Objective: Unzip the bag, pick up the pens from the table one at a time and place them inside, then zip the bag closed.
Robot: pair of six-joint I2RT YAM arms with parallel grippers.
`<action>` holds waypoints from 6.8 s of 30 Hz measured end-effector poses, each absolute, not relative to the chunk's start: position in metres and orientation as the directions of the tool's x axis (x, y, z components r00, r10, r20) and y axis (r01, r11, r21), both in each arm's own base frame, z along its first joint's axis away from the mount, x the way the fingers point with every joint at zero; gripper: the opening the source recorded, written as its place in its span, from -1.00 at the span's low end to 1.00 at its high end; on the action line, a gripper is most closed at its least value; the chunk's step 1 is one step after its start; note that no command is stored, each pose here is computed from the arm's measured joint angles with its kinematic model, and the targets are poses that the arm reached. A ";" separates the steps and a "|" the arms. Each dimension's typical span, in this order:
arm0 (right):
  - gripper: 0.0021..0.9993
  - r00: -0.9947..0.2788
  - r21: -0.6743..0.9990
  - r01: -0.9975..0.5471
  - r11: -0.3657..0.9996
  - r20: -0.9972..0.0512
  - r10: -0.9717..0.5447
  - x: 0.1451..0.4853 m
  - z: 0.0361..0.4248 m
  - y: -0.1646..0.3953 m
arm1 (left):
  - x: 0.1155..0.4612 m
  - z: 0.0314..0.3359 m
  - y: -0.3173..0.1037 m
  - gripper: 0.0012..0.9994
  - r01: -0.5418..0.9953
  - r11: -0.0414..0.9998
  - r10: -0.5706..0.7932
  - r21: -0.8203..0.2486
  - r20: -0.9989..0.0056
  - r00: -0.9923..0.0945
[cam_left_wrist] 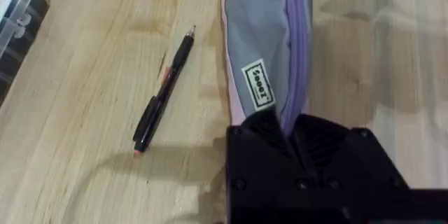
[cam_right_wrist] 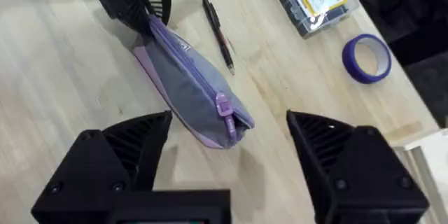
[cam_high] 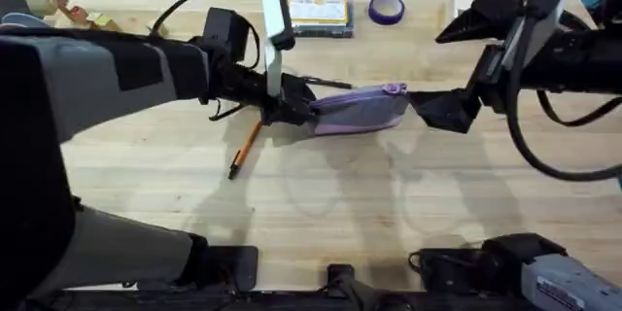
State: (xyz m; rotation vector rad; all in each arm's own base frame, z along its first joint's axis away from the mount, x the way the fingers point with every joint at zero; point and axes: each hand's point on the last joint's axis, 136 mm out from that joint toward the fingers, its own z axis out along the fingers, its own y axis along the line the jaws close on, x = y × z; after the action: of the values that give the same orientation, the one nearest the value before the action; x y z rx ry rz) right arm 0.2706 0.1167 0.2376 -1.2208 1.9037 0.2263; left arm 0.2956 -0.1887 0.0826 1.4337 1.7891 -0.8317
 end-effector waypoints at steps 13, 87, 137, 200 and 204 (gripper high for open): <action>1.00 -0.115 -0.306 -0.856 0.416 -0.673 -0.731 0.272 0.221 0.117 | 0.296 0.083 -0.189 -0.92 0.981 0.186 0.540 -0.061 -0.828 -0.154; -0.94 -0.151 -0.168 -0.935 0.311 -0.607 -0.780 0.308 0.141 0.126 | 0.296 0.082 -0.188 -0.92 0.981 0.187 0.541 -0.060 -0.826 -0.154; 0.95 0.082 -0.321 -0.930 0.177 -0.654 -0.752 0.263 0.204 0.166 | 0.296 0.082 -0.188 -0.92 0.980 0.187 0.542 -0.061 -0.826 -0.154; 1.00 -0.674 0.305 -0.386 0.871 -0.737 -0.041 0.230 0.264 0.118 | 0.296 0.082 -0.188 -0.92 0.980 0.187 0.542 -0.061 -0.826 -0.154; 1.00 -0.683 0.321 -0.365 0.874 -0.730 -0.017 0.230 0.263 0.118 | 0.296 0.082 -0.188 -0.92 0.981 0.187 0.542 -0.060 -0.826 -0.154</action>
State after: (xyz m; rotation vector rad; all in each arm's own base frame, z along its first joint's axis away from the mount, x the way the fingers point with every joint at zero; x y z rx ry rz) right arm 0.2300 0.1176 0.2634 -0.2741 2.2667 0.5778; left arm 0.2957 -0.1884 0.0822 1.4344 1.7911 -0.8289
